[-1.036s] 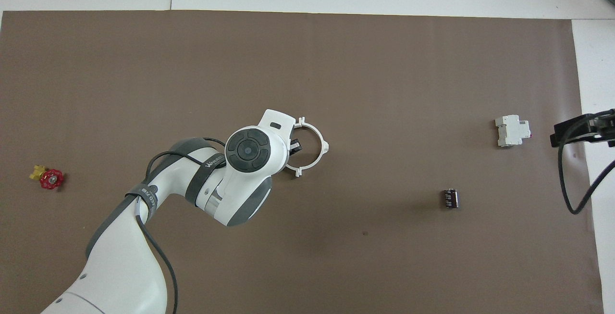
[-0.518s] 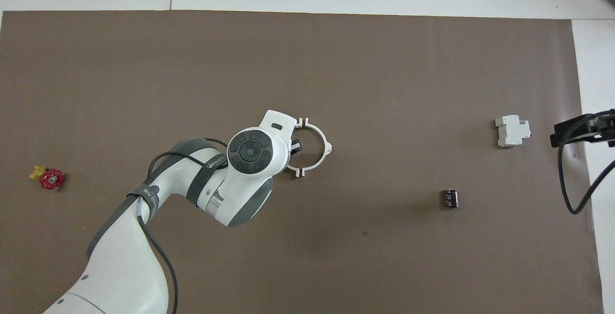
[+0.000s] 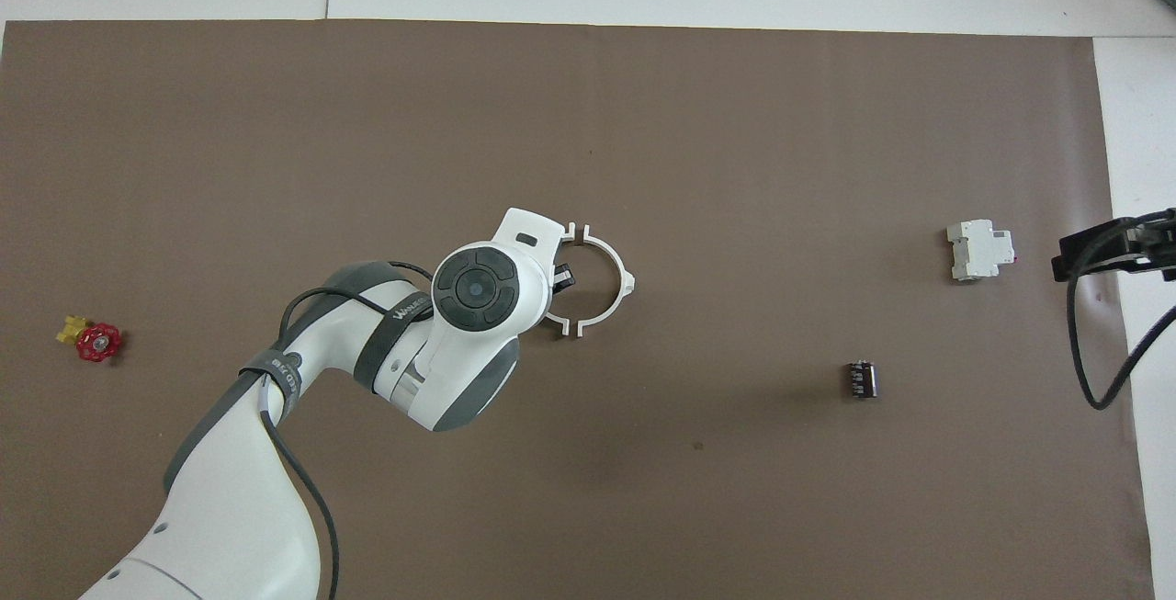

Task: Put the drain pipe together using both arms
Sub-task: 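Press the held clamp half onto the placed half with the left gripper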

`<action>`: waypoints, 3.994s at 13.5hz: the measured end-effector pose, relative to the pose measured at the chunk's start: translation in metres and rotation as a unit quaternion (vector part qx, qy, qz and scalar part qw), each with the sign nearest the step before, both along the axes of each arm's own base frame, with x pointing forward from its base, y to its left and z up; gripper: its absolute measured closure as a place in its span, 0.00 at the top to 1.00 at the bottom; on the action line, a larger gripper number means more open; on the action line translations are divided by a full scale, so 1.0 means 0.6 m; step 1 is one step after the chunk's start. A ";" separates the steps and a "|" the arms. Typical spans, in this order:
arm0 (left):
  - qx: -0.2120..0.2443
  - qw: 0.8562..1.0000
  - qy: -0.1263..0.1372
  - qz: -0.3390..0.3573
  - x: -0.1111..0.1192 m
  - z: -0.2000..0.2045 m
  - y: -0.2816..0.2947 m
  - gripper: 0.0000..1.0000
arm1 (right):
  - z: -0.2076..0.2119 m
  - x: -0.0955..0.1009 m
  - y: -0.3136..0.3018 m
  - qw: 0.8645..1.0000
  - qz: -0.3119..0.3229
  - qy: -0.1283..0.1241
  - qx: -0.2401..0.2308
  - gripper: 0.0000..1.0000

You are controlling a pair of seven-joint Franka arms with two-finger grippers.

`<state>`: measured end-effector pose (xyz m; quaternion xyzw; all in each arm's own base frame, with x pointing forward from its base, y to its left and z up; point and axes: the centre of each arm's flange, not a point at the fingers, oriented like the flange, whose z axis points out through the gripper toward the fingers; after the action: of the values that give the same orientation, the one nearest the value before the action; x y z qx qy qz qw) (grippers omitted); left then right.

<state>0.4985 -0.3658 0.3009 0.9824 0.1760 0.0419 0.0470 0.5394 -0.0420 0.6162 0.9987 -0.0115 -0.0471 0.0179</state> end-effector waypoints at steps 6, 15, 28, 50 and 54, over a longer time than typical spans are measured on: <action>-0.005 1.000 -0.004 0.011 0.004 0.003 -0.003 0.07 | 0.000 0.000 0.000 1.000 0.000 0.000 0.000 1.00; -0.003 1.000 -0.010 0.018 0.005 -0.002 -0.004 0.07 | 0.000 0.000 0.000 1.000 0.000 0.000 0.000 1.00; 0.020 1.000 -0.004 0.022 -0.012 -0.005 -0.021 0.07 | 0.000 0.000 0.000 1.000 0.000 0.000 0.000 1.00; 0.017 0.999 -0.009 0.033 -0.009 0.004 -0.027 0.07 | 0.000 0.000 0.000 1.000 0.000 0.000 0.000 1.00; 0.019 0.999 -0.011 0.027 -0.014 0.004 -0.033 0.07 | 0.000 0.000 0.000 1.000 0.000 0.000 0.000 1.00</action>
<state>0.4902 -0.3856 0.3030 0.9774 0.2012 0.0578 0.0294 0.5393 -0.0420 0.6161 0.9987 -0.0115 -0.0472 0.0178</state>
